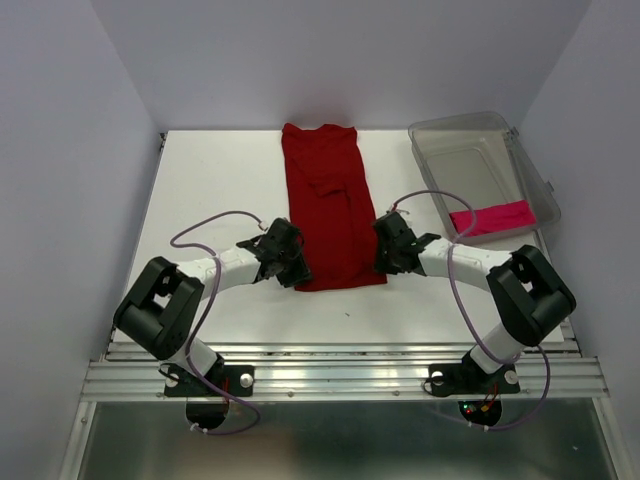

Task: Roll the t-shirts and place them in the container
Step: Roll the T-shirt to the center of the board.

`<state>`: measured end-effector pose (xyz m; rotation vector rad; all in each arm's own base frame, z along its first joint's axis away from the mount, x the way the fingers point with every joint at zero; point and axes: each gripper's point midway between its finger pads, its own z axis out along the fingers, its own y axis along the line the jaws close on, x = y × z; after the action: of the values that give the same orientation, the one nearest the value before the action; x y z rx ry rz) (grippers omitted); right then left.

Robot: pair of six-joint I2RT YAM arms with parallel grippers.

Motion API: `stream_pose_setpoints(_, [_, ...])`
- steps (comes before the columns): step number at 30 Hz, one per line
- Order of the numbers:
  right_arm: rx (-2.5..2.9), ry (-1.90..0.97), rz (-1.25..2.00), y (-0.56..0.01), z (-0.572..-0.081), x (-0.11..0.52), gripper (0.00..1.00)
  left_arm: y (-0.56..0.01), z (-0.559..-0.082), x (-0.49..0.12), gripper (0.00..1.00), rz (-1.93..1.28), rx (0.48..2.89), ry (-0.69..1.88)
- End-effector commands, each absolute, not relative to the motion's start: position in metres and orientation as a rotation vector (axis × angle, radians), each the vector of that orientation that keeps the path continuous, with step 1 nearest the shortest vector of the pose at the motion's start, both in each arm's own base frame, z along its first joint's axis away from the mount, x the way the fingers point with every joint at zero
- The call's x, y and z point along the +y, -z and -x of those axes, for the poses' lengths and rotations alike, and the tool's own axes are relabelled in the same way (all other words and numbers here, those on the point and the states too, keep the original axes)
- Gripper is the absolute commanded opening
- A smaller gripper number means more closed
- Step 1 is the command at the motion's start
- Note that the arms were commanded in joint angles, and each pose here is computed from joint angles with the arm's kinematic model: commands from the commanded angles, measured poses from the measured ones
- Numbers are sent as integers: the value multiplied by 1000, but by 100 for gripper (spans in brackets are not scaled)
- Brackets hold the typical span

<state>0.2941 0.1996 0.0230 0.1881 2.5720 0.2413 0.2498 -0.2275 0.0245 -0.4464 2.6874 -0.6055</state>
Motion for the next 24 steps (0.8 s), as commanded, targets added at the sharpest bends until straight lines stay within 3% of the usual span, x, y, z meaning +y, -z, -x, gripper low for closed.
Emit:
stream_pose_setpoints(1, [2601, -130, -230, -12, -275, 171, 9, -5, -233, -196, 40, 500, 2729, 437])
stream_pose_setpoints(14, [2499, -292, -168, -69, -286, 189, 12, -58, -245, -199, 40, 478, 2577, 555])
stream_pose_setpoints(17, [2460, -334, -175, -86, -283, 188, 18, -75, -251, -192, 43, 495, 2506, 541])
stream_pose_setpoints(24, [2495, -421, -169, -74, -258, 188, 43, -70, -236, -172, 51, 589, 2508, 475])
